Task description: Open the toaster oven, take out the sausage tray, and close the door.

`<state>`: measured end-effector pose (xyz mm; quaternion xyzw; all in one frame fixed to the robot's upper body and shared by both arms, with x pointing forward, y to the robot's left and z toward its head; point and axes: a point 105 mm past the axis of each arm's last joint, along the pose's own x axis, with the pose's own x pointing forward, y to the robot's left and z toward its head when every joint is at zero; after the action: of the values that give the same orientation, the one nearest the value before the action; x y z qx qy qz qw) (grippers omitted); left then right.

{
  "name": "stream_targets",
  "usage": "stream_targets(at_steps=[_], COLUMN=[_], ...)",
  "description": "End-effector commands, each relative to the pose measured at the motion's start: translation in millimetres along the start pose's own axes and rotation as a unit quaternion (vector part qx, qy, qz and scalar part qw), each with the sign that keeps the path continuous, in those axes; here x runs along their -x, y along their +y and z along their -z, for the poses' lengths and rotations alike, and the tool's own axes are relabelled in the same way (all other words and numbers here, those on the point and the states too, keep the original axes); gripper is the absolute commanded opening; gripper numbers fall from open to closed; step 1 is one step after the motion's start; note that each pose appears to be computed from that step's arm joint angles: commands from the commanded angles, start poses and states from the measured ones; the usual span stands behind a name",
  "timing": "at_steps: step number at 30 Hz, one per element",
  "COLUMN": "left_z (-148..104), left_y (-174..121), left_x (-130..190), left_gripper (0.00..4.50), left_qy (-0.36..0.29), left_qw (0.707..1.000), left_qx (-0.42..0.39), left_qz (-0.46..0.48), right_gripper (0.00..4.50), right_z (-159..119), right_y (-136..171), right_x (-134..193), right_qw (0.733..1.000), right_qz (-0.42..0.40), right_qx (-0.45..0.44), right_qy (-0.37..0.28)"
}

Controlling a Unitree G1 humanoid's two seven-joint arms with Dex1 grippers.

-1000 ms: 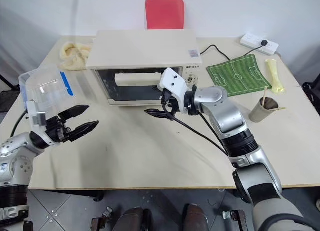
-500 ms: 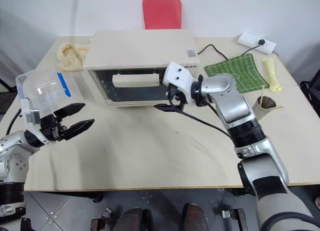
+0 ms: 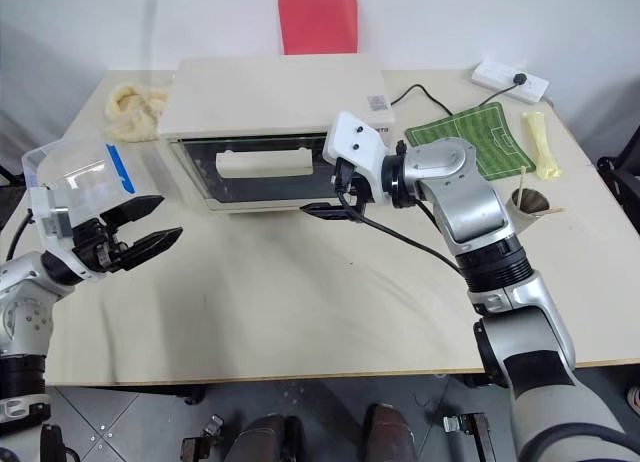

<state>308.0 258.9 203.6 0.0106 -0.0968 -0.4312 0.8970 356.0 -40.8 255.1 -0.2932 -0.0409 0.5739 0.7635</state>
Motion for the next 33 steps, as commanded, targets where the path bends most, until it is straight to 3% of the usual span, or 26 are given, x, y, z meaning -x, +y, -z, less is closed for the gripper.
stream_targets(at_steps=[1, 7, 10, 16, 23, 33], left_z=[-20, -37, -44, -58, -57, -42], left_y=[15, 29, 33, 40, 39, 31], left_x=[8, 16, 21, 25, 24, -12], left_gripper=[4.5, 4.5, 3.94, 2.21, 0.09, 0.04], left_qy=[-0.011, -0.026, -0.039, -0.057, -0.057, -0.048], left_qw=[0.999, 0.998, 0.998, 0.997, 0.998, 0.997], left_qx=[-0.026, -0.034, -0.038, -0.044, -0.037, -0.026], left_qz=[-0.031, -0.044, -0.037, -0.017, 0.0, 0.054], right_gripper=[4.47, 4.47, 4.5, 4.5, 4.5, 4.5], right_z=[-29, -25, -20, -16, -18, -10], right_y=[25, 52, 55, 58, 57, 78], right_x=[-2, -8, -8, -10, -10, -11], right_qw=[0.997, 0.996, 0.997, 0.998, 0.998, 0.997], right_qz=[-0.045, -0.07, -0.068, -0.058, -0.051, -0.069], right_qx=[0.041, 0.028, 0.026, 0.021, 0.021, 0.001], right_qy=[-0.041, -0.043, -0.035, -0.03, -0.035, -0.03])
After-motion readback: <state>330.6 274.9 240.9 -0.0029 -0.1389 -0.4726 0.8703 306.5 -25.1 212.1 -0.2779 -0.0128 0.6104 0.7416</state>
